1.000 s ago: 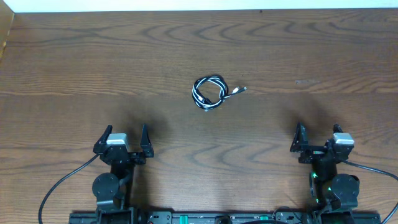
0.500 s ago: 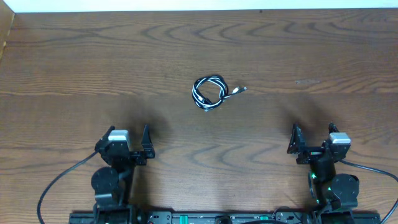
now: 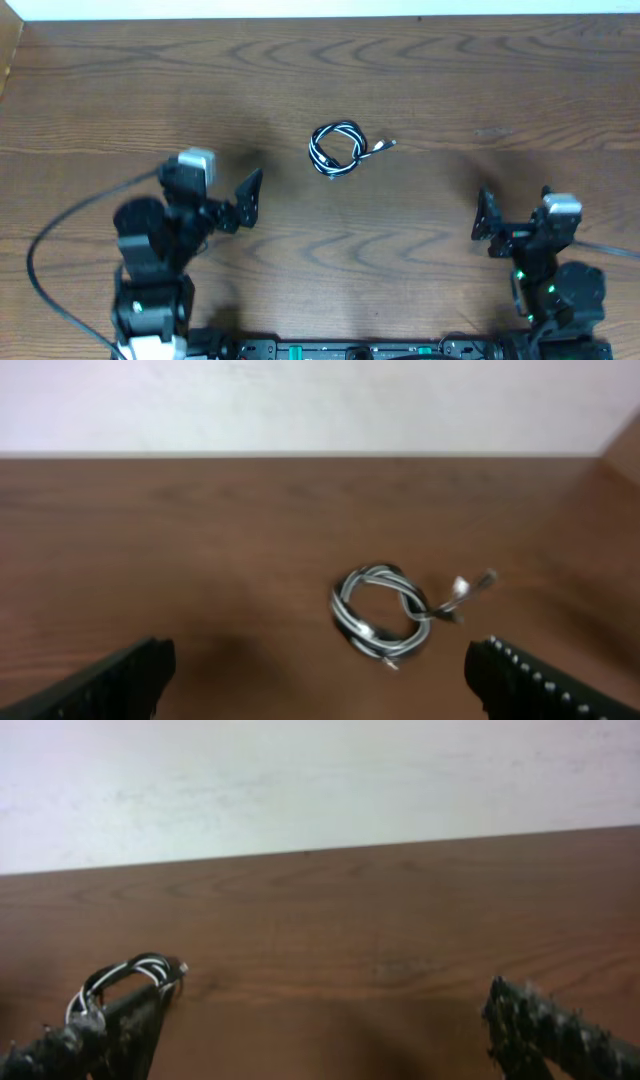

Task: Untangle cables
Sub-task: 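Reach the left gripper to the cable bundle and grasp it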

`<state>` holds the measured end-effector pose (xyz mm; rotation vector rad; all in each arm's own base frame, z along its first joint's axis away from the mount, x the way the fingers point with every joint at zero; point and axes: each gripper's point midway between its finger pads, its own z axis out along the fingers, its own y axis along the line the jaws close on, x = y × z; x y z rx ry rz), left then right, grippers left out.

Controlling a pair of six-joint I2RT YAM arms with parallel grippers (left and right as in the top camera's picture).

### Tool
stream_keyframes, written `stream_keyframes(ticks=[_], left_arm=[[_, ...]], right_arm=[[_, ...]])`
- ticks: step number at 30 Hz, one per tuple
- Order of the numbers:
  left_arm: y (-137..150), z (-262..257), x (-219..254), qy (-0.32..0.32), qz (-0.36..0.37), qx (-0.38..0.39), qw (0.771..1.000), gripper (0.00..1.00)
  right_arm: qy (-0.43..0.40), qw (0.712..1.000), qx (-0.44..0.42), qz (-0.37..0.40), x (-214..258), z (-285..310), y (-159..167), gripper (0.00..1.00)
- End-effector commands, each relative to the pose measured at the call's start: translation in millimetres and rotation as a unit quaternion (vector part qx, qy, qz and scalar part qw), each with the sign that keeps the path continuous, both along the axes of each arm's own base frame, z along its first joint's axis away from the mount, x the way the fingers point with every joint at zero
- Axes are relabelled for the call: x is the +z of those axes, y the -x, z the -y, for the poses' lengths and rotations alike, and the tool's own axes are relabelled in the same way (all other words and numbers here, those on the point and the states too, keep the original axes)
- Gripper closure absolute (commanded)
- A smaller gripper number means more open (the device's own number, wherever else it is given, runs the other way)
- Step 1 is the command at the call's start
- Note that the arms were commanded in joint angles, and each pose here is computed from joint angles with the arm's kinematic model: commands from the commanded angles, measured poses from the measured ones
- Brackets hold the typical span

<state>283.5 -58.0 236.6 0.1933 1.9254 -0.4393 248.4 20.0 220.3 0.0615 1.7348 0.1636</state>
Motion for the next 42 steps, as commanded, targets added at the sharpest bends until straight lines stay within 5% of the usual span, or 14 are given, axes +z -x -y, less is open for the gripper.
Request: stream_keyframes(ticks=[1, 13, 18, 31, 36, 42], left_arm=[[-11, 24, 31, 0.027, -0.026, -0.055, 0.998, 0.02], [-79, 79, 41, 0.004, -0.191, -0.111, 0.975, 0.02], [-104, 91, -7, -0.035, -0.297, -0.098, 0.949, 0.02], [-120, 126, -113, -0.028, -0.409, -0.134, 0.902, 0.02], [-141, 97, -159, -0.018, -0.466, 0.053, 0.883, 0.38], [-151, 93, -191, -0.031, -0.467, 0.162, 0.869, 0.47]], right_arm=[[0.008, 1.000, 0.007, -0.006, 29, -3, -8, 0.01], [0.015, 0.987, 0.028, -0.158, 51, -15, -54, 0.01], [0.001, 0.974, 0.071, -0.215, 54, -33, -72, 0.01], [-0.017, 0.964, 0.103, -0.246, 38, -46, -83, 0.01], [-0.017, 0.964, 0.103, -0.246, 37, -46, -83, 0.03], [-0.019, 0.961, 0.102, -0.258, 31, -46, -84, 0.10]])
